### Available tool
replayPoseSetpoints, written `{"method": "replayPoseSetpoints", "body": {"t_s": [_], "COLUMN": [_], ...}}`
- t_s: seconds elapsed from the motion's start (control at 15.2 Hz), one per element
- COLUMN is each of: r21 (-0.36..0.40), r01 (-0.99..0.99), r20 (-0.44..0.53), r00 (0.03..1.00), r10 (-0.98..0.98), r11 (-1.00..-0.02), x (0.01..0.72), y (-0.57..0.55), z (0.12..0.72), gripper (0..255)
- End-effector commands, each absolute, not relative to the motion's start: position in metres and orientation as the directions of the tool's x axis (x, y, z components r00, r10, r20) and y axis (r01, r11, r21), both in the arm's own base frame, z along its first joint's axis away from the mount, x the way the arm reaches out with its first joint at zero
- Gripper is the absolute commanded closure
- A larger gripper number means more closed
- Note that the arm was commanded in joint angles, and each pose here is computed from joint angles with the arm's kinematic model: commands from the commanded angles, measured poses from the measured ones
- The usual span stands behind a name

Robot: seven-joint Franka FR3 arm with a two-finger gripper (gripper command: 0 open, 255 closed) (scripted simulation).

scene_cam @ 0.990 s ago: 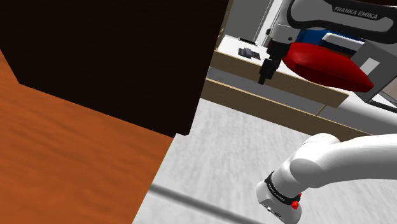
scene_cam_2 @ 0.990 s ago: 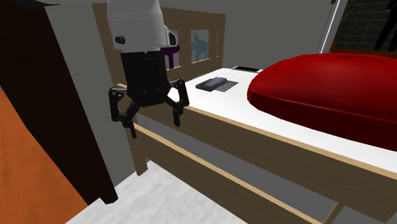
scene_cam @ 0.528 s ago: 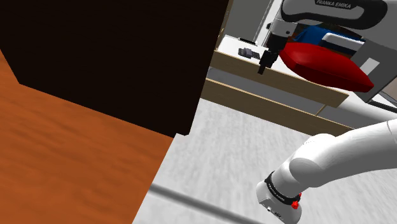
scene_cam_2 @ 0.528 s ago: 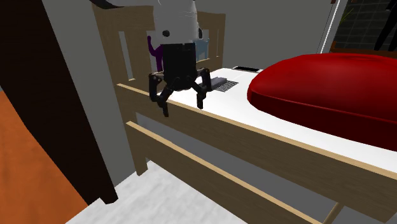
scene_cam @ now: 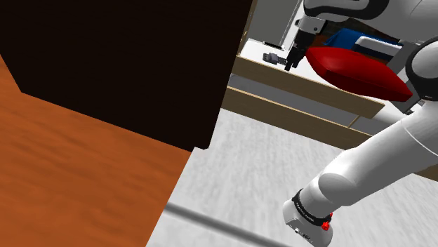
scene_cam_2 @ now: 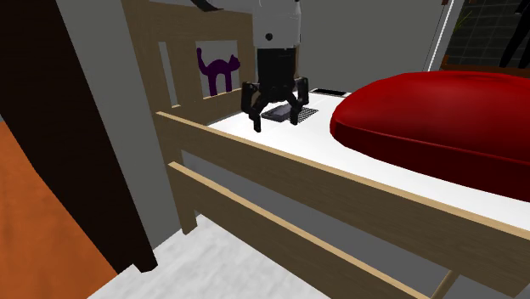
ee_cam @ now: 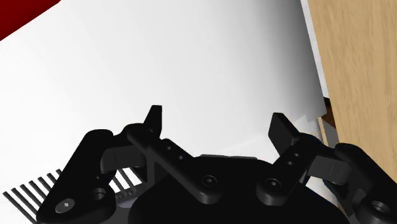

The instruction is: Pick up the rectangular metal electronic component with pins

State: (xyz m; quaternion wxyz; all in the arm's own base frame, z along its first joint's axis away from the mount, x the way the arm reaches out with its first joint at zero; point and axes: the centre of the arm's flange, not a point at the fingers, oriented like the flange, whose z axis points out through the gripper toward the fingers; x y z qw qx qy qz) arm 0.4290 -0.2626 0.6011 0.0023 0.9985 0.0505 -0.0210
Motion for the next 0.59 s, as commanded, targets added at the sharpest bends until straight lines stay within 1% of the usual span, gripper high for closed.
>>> {"method": "replayPoseSetpoints", "body": {"t_s": [0.0, 0.53], "r21": [0.003, 0.0], "r01": [0.103, 0.104], "r20": [-0.032, 0.009], "r00": [0.994, 0.995], "r10": [0.103, 0.104], "r11": [-0.995, -0.995], "x": [0.442, 0.491], "y": [-0.283, -0.37], "z": [0.605, 0.618], "gripper": [0, 0]}}
